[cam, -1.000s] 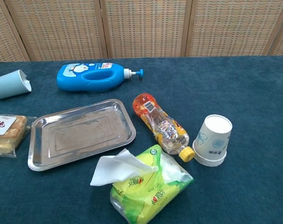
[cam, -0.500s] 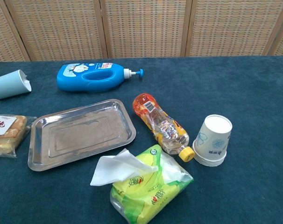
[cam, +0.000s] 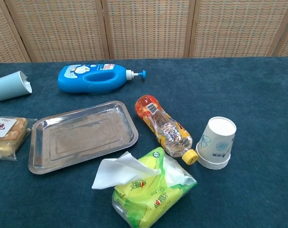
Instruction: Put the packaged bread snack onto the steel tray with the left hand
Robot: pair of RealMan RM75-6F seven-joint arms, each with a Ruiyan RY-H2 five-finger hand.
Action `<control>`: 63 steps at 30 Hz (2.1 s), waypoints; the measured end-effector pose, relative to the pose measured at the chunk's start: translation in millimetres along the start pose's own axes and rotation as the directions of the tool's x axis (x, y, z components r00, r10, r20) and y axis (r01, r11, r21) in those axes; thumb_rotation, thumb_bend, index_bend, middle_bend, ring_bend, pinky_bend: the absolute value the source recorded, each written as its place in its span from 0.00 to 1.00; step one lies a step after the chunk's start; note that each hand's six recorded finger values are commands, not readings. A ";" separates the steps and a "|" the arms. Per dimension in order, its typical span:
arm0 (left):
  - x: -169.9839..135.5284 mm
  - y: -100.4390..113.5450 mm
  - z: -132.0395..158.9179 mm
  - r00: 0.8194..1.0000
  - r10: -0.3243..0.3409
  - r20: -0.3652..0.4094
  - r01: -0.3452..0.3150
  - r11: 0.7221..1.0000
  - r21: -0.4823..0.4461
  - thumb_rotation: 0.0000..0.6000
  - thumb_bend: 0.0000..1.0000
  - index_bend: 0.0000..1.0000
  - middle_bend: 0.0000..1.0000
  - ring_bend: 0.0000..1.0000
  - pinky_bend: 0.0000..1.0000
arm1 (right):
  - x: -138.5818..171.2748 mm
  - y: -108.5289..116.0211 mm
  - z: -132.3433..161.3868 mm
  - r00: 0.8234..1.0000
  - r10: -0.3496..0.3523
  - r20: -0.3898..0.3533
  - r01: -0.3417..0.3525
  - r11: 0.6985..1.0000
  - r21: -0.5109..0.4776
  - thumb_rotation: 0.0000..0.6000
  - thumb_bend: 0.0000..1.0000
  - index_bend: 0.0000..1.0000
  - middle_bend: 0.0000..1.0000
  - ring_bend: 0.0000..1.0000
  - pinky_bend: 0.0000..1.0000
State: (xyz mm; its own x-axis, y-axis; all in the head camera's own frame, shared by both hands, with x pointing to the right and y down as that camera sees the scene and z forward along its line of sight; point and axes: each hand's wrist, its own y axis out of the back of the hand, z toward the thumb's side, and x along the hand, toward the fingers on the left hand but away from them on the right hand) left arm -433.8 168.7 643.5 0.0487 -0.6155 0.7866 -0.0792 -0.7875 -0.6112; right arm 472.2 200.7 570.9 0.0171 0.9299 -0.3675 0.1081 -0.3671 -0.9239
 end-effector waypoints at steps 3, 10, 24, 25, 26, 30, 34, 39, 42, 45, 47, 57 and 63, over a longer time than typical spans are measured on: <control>4.6 -4.0 1.5 1.000 -0.009 -0.003 0.009 1.000 0.003 1.00 0.25 0.00 0.00 0.00 0.00 | -0.3 -0.5 0.0 1.000 -0.003 -0.004 0.003 1.000 -0.001 1.00 0.18 0.00 0.00 0.00 0.00; 11.7 -9.3 2.0 1.000 -0.016 -0.014 0.016 1.000 0.011 1.00 0.21 0.00 0.00 0.00 0.00 | -0.7 -0.8 -0.9 1.000 -0.006 -0.008 0.006 1.000 -0.006 1.00 0.18 0.00 0.00 0.00 0.00; 31.4 -22.4 -2.7 0.998 -0.047 -0.033 0.048 0.999 0.022 1.00 0.24 0.00 0.00 0.00 0.00 | 7.1 -5.2 -10.0 1.000 -0.004 0.002 0.004 1.000 -0.013 1.00 0.18 0.00 0.00 0.00 0.00; 34.6 -24.5 -3.6 0.998 -0.052 -0.033 0.052 0.998 0.018 1.00 0.24 0.00 0.00 0.00 0.00 | 7.3 -6.4 -10.6 1.000 -0.001 0.003 0.001 1.000 -0.014 1.00 0.18 0.00 0.00 0.00 0.00; 36.9 -26.1 -3.9 0.998 -0.056 -0.033 0.056 0.998 0.015 1.00 0.24 0.00 0.00 0.00 0.00 | 7.2 -7.2 -11.0 1.000 0.001 0.004 -0.001 1.000 -0.015 1.00 0.18 0.00 0.00 0.00 0.00; 43.1 -29.8 -2.5 0.998 -0.063 -0.024 0.063 0.998 0.008 1.00 0.25 0.00 0.00 0.00 0.00 | 6.8 -8.8 -11.5 1.000 0.005 0.006 -0.005 1.000 -0.017 1.00 0.18 0.00 0.00 0.00 0.00; 47.5 -31.7 -2.1 0.998 -0.064 -0.019 0.064 0.998 0.003 1.00 0.27 0.00 0.00 0.00 0.03 | 6.6 -9.3 -9.5 1.000 0.006 0.000 -0.006 1.000 -0.012 1.00 0.18 0.00 0.00 0.00 0.00; 50.8 -33.4 -0.7 0.998 -0.062 -0.012 0.062 0.998 -0.009 1.00 0.35 0.09 0.02 0.00 0.14 | 6.1 -11.1 -8.5 1.000 0.013 0.000 -0.013 1.000 -0.009 1.00 0.18 0.00 0.00 0.00 0.00; 51.3 -31.9 0.8 0.999 -0.049 -0.006 0.049 0.999 -0.010 1.00 0.39 0.19 0.10 0.01 0.20 | 5.9 -12.7 -8.9 1.000 0.019 0.003 -0.019 1.000 -0.009 1.00 0.18 0.00 0.00 0.00 0.00; 50.7 -27.5 4.3 1.000 -0.018 0.010 0.018 1.000 -0.017 1.00 0.41 0.28 0.18 0.06 0.25 | 5.6 -13.1 -9.8 1.000 0.023 0.006 -0.023 1.000 -0.011 1.00 0.18 0.00 0.00 0.00 0.00; 49.6 -24.8 5.9 1.000 0.005 0.020 -0.004 1.000 -0.020 1.00 0.41 0.31 0.21 0.08 0.27 | 5.8 -12.8 -10.0 1.000 0.024 0.006 -0.023 1.000 -0.011 1.00 0.18 0.00 0.00 0.00 0.00; 46.1 -21.4 8.3 0.999 0.028 0.037 -0.026 0.999 -0.040 1.00 0.43 0.40 0.27 0.15 0.34 | 6.6 -12.2 -11.8 1.000 0.019 0.012 -0.019 1.000 -0.011 1.00 0.18 0.00 0.00 0.00 0.00; 33.7 -9.2 15.6 0.997 0.054 0.058 -0.053 0.998 -0.029 1.00 0.43 0.40 0.27 0.15 0.33 | 3.4 -11.3 -16.3 1.000 0.017 0.025 -0.016 1.000 -0.026 1.00 0.18 0.00 0.00 0.00 0.00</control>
State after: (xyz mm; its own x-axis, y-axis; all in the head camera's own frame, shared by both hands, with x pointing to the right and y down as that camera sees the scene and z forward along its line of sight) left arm -415.9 154.7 674.3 0.1023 -0.6583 0.7458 -0.1106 -0.7526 -0.6491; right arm 487.3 208.4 581.8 -0.0056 0.9226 -0.3856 0.1333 -0.3815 -0.9147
